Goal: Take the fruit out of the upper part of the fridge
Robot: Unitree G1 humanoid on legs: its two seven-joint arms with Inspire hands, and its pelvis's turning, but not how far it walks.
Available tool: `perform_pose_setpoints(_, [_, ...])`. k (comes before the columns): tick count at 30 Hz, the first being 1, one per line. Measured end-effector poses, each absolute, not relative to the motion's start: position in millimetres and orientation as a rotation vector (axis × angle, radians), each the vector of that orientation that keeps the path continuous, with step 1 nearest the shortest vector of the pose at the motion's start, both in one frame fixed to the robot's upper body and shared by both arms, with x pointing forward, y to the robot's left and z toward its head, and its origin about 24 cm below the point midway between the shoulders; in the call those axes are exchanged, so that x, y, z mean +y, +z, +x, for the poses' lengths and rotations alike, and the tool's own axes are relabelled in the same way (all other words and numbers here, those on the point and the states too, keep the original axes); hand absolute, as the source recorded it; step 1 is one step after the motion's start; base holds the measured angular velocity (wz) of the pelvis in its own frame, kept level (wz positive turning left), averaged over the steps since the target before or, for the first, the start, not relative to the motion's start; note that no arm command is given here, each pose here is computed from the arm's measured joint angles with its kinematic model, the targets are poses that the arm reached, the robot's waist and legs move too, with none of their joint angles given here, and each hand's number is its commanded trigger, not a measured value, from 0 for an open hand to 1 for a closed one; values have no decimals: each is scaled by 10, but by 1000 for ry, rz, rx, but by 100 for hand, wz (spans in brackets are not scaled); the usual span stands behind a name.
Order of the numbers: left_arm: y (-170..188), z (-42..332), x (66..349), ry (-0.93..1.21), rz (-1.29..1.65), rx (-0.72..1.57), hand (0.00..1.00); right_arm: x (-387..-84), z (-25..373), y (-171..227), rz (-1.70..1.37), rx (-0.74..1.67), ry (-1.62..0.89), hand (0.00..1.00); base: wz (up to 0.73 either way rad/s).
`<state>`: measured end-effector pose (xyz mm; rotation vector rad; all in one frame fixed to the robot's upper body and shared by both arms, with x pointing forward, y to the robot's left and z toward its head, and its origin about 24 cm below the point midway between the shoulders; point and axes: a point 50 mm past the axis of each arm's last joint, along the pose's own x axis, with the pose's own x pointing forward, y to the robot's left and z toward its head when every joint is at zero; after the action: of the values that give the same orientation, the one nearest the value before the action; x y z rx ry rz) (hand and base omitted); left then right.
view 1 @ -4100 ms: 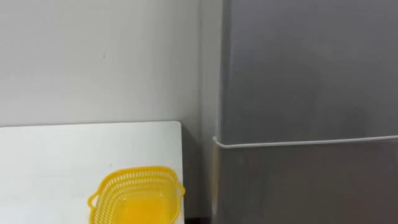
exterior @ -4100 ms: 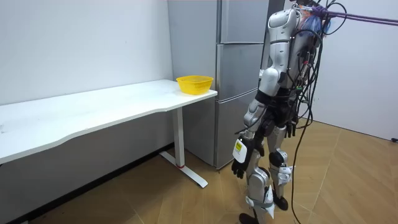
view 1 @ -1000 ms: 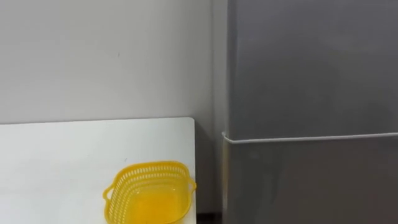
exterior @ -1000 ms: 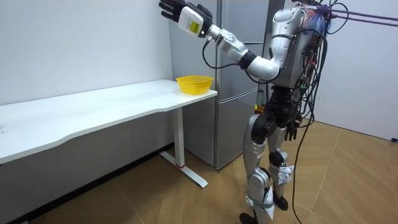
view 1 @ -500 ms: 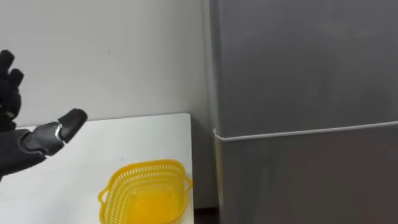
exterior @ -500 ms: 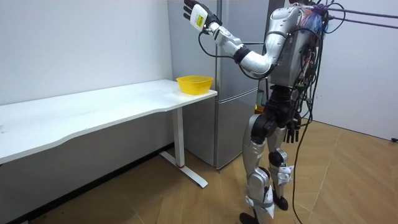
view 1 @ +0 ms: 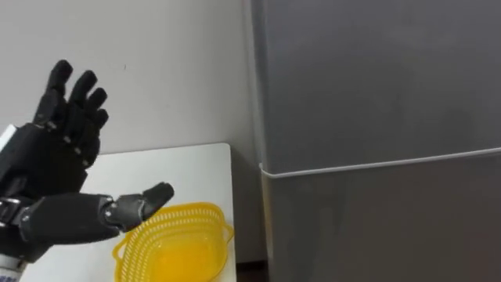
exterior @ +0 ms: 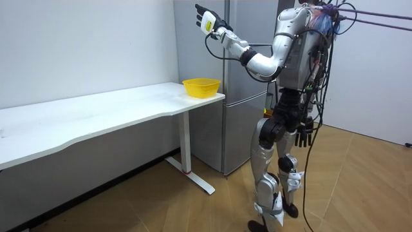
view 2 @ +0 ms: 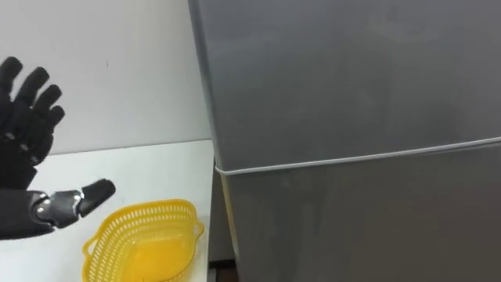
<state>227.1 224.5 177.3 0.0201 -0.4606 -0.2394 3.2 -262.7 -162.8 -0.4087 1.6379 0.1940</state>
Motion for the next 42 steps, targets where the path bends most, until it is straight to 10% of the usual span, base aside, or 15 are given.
perform_pose_setpoints(42, [1782, 2404, 1640, -616, 19, -445, 0, -2619, 263, -1637, -477, 1597, 161, 0, -1])
